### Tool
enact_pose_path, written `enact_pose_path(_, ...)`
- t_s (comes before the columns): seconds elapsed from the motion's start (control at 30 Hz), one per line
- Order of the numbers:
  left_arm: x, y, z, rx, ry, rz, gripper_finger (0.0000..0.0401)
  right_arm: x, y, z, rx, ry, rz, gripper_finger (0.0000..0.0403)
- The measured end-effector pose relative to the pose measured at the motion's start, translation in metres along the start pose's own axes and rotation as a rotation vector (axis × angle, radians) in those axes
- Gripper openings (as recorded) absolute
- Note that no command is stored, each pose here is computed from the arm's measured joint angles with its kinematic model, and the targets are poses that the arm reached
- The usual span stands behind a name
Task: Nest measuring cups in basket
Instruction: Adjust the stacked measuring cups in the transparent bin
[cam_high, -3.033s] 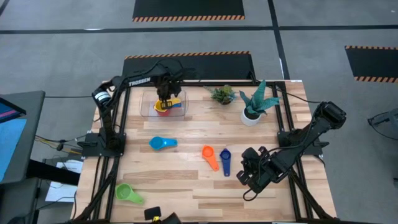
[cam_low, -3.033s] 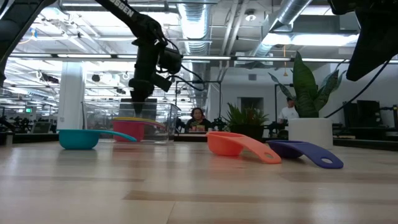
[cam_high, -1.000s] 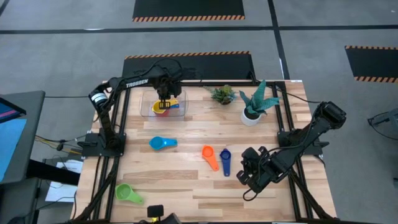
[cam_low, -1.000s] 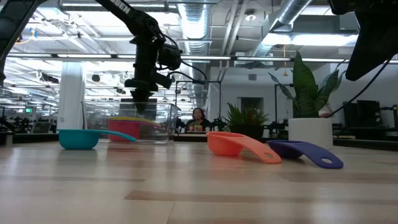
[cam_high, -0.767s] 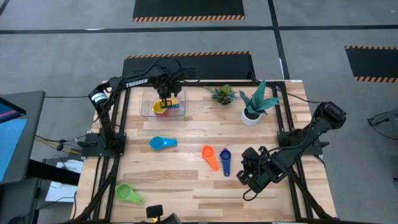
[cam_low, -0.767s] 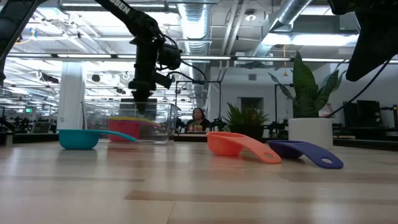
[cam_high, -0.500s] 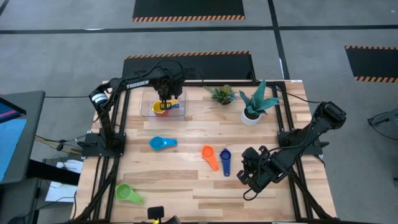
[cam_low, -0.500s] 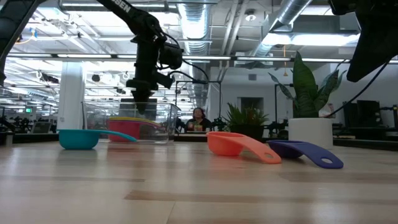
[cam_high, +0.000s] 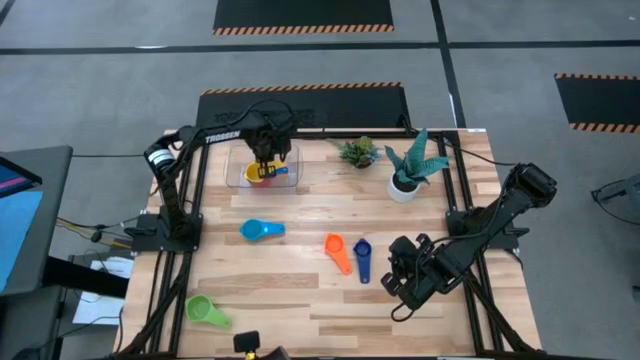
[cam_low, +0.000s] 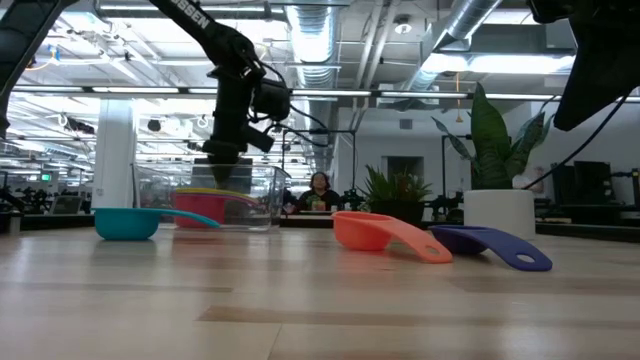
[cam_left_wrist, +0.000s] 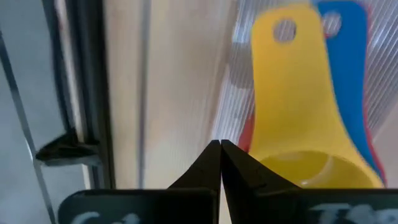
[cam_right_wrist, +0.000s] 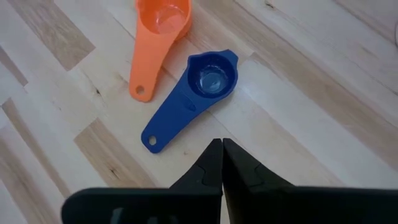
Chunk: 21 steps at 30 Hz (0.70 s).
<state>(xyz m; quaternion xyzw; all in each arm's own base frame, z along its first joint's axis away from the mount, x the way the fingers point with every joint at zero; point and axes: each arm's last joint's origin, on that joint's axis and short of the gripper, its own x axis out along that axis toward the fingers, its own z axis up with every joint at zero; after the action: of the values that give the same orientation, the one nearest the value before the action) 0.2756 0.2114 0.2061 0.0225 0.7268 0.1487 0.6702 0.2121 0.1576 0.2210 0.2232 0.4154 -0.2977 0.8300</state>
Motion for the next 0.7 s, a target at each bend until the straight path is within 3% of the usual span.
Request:
enact_pose_path(0.3, 0.004, -0.003, 0.006, 0.001, -0.05, 0.016, 0.0, 0.0, 0.0, 0.0, -0.003, 0.0, -0.003, 0.0017)
enact_pose_path(0.47, 0.004, -0.008, 0.008, 0.014, -0.081, -0.061, 0.0, 0.0, 0.0, 0.0, -0.002, 0.0, -0.003, 0.0021)
enact_pose_path(0.7, 0.002, -0.017, 0.012, 0.045, -0.072, -0.045, 0.0, 0.0, 0.0, 0.0, -0.002, 0.0, -0.002, 0.0017)
